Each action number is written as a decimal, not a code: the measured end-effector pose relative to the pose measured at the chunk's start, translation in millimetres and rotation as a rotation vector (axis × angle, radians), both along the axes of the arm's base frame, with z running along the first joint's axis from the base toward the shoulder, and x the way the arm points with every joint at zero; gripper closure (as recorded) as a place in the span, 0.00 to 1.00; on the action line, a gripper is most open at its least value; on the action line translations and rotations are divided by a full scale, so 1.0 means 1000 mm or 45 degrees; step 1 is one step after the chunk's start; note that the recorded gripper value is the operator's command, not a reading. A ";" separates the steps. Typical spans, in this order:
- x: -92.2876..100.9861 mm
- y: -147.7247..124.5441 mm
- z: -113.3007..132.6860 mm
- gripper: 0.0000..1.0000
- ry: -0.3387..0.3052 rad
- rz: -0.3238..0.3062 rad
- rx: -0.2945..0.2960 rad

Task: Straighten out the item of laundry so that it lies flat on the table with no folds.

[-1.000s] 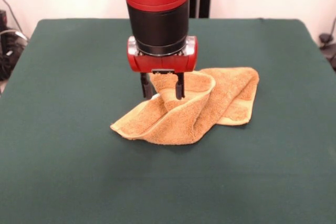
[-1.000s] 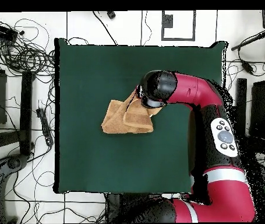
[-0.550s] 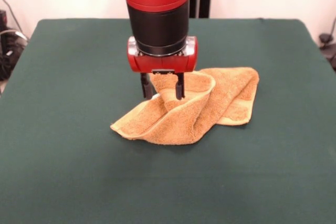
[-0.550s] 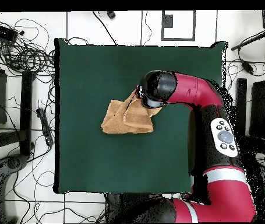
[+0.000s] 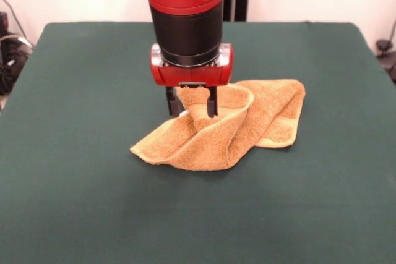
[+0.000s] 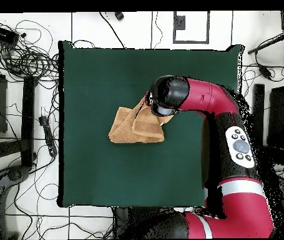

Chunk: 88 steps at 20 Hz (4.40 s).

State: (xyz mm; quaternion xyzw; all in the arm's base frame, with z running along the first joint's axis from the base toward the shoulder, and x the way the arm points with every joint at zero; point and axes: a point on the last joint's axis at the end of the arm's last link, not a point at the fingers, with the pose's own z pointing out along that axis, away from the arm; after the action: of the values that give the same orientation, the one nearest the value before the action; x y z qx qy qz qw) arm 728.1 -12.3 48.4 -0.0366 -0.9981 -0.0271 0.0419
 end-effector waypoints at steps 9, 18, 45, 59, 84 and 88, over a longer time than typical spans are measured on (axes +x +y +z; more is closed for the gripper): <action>-0.002 -0.001 -0.029 0.00 -0.012 0.001 0.001; -0.017 -0.001 -0.083 0.00 -0.016 -0.015 0.023; -0.020 -0.004 -0.074 0.00 -0.024 -0.017 0.020; -0.020 -0.078 0.021 0.00 -0.122 -0.115 -0.042; -0.017 -0.062 0.025 0.00 -0.132 -0.075 -0.051; -0.016 -0.042 0.024 0.00 -0.130 -0.039 -0.050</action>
State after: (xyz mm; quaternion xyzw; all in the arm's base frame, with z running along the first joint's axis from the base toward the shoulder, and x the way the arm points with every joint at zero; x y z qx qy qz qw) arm 711.7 -54.6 72.4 -0.0513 -0.9986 -0.0101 -0.0100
